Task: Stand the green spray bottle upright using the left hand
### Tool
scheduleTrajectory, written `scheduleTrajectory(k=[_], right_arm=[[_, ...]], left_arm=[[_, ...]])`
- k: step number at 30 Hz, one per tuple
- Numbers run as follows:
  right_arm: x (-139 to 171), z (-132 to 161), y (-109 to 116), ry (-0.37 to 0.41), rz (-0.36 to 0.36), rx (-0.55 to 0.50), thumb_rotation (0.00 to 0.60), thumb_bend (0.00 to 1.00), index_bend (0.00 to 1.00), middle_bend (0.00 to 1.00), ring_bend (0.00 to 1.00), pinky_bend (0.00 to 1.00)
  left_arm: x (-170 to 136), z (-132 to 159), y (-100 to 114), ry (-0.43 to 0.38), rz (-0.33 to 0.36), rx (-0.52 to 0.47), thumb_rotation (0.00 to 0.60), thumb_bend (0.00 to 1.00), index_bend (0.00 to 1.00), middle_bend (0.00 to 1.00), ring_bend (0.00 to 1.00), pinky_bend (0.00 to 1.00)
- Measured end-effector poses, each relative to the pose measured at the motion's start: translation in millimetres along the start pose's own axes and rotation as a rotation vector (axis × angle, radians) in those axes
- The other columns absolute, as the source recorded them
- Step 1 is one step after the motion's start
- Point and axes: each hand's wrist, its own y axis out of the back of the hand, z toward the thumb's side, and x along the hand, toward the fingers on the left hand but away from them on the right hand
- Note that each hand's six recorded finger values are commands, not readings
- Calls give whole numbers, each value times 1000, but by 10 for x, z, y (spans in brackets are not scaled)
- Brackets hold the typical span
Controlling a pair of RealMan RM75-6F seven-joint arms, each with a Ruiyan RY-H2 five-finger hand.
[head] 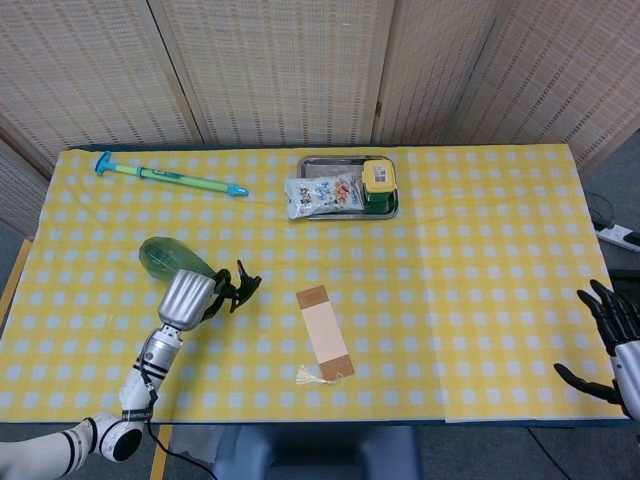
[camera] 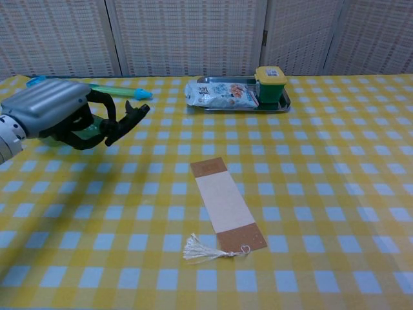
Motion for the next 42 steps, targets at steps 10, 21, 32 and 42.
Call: scheduleTrajectory(k=[10,21,32,42], right_arm=[[23,24,-17,6,5,2,600,196,0,0,0,0],[11,29,-51,5,16,9,600,196,0,0,0,0],[-16,39,-114,4,30,29,600,196,0,0,0,0],[-21,53,-147,4,38,31,600,196,0,0,0,0]], left_arm=[[-151,-49,818,28,200,-276,600,449,696,1000,1000,1000],[-393,-441,1523,188,270,-643,600,466,696,1000,1000,1000],[-633,-713,1558,302,103,-740,600,468,695,1000,1000,1000],[-685,-803,1326,355,11,-910,600,468,695,1000,1000,1000]])
